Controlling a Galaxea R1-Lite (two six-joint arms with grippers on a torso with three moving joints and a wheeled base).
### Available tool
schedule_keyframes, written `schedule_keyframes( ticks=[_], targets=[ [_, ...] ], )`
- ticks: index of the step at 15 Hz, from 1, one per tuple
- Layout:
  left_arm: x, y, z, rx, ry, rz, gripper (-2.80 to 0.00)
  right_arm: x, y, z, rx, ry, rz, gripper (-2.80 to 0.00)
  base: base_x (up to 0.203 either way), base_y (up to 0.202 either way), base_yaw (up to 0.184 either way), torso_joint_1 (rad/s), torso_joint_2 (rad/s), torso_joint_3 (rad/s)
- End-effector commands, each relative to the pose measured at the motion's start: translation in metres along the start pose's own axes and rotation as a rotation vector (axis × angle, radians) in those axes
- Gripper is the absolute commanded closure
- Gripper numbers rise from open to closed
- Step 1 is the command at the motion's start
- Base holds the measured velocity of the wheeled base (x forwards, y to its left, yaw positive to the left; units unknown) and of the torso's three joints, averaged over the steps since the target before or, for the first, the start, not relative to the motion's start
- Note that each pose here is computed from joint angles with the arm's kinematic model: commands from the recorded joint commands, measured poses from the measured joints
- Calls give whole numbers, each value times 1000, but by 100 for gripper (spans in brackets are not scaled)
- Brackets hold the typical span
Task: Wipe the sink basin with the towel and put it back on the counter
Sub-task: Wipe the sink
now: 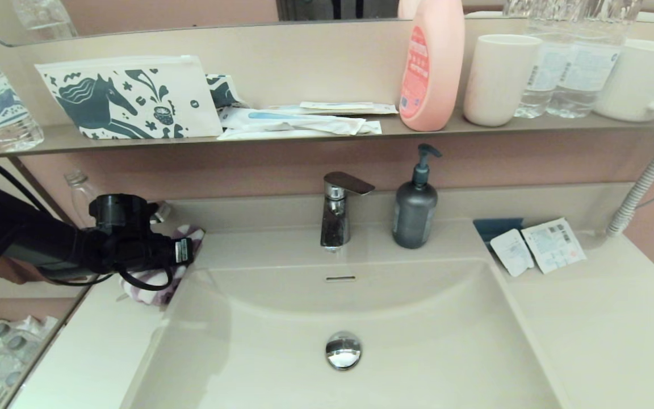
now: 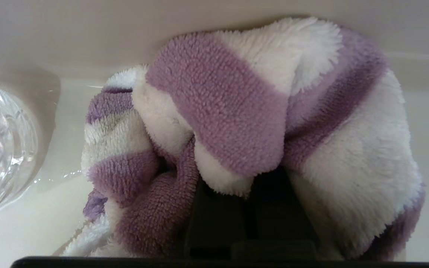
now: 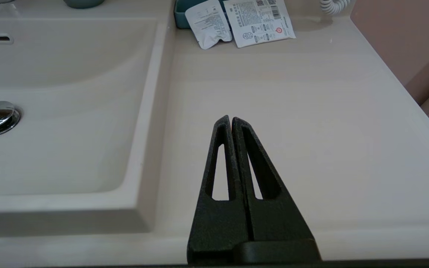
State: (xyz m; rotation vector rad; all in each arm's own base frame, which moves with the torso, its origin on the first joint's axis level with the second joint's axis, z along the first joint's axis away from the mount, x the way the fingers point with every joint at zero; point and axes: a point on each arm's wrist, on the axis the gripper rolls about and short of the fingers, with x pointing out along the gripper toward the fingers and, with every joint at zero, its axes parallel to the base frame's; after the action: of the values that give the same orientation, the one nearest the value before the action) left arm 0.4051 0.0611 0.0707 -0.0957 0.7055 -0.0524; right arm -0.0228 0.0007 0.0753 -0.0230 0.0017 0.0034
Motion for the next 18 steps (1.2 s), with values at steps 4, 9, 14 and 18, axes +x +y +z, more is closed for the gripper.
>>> schedule_keyframes(
  ticks=[4,9,14,18],
  targets=[
    [-54,-11,-28,-14,99,5,0,0,0,0,0,0,0,0,0,0,0,0,0,0],
    [-110,-6,-83,-43,238,37,0,0,0,0,0,0,1,0,0,0,0,0,0,0],
    [-150,-9,-118,-80,267,54,0,0,0,0,0,0,1,0,0,0,0,0,0,0],
    [-168,-13,-110,-71,192,48,0,0,0,0,0,0,0,0,0,0,0,0,0,0]
  ],
)
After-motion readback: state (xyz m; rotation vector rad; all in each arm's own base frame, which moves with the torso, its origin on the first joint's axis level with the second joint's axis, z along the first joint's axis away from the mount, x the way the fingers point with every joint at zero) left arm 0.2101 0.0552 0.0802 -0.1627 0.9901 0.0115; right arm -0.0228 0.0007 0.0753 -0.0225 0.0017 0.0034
